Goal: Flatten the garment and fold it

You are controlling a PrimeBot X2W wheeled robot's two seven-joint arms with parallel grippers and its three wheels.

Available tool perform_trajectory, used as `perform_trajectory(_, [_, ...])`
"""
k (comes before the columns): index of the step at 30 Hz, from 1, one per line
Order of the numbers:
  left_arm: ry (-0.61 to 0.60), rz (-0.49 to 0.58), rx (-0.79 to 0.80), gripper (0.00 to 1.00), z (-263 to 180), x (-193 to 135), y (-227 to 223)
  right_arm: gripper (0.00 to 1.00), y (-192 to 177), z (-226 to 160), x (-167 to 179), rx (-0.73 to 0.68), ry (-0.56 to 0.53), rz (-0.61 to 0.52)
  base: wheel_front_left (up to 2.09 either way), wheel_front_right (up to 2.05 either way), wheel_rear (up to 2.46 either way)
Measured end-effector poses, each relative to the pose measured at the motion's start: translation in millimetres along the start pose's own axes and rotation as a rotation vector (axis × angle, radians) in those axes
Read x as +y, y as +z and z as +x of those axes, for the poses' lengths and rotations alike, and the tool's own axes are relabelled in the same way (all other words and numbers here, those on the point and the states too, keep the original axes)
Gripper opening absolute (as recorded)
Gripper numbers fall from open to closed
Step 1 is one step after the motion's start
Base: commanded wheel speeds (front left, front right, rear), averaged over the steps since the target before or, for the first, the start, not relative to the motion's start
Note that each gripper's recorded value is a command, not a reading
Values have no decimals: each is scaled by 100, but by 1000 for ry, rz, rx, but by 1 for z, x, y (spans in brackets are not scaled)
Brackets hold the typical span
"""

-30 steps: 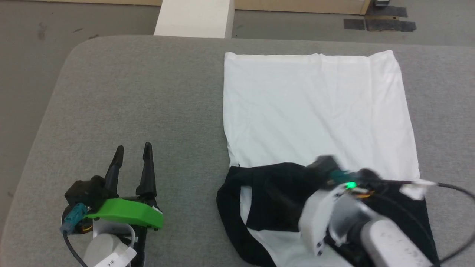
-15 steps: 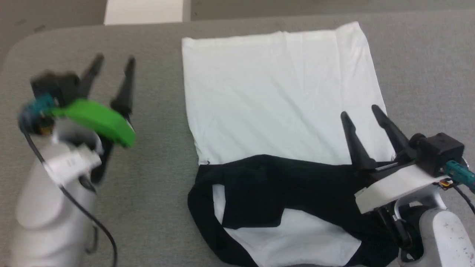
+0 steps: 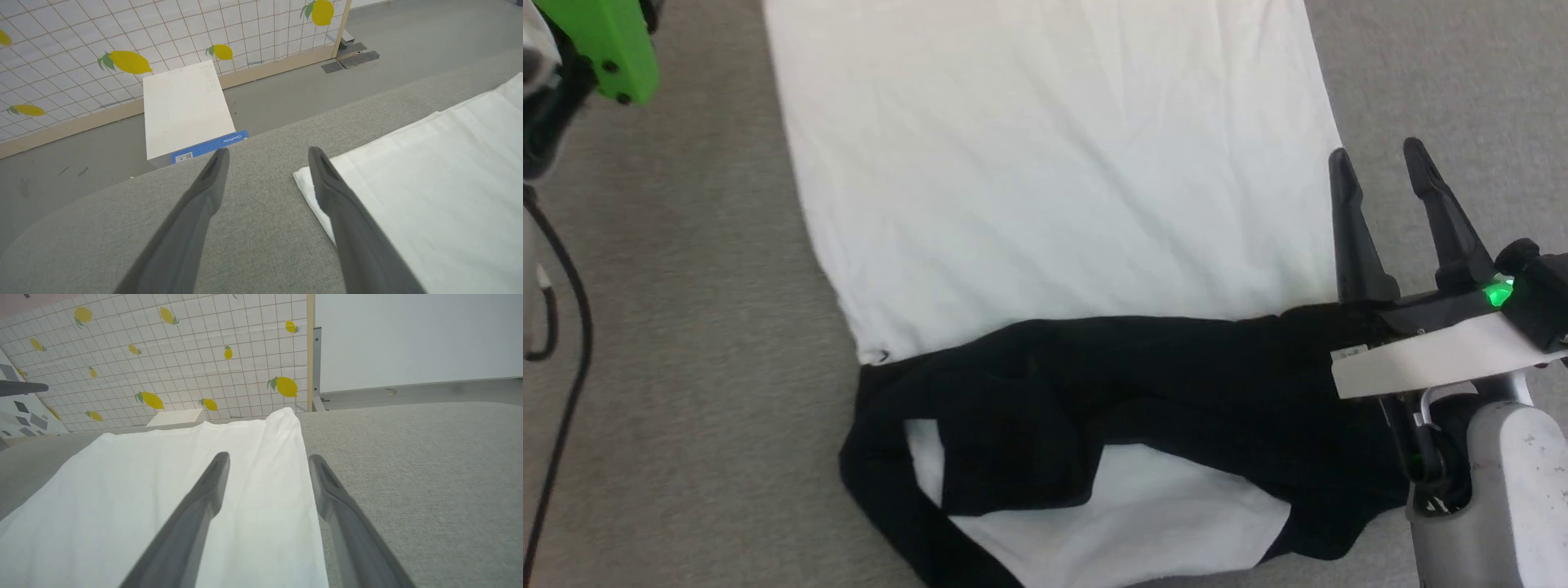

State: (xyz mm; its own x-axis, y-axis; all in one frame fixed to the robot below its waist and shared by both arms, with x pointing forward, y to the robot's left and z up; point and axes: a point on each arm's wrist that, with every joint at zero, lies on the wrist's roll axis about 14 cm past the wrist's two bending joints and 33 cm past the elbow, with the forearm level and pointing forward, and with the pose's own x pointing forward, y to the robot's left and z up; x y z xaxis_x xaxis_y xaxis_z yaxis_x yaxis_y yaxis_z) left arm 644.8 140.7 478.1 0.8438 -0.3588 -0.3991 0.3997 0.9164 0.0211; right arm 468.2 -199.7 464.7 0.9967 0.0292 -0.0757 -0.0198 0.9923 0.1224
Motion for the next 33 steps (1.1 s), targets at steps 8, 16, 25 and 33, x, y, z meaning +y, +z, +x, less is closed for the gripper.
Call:
perform_trajectory(8, [-10,-85,253,100,51,-13,-61,100,-28,-7,-26,59,-73,8,0,0,0])
perform_trajectory(16, [39,-160,415,100,71,-20,-100,100,-42,-13,-41,100,-115,-9,0,0,0])
perform_trajectory(25, [7,-179,479,0,66,-29,-102,100,-25,10,-33,51,-71,-50,0,0,0])
perform_trajectory(33, [2,-157,419,0,70,-28,-100,100,8,78,-15,28,17,-135,0,0,0])
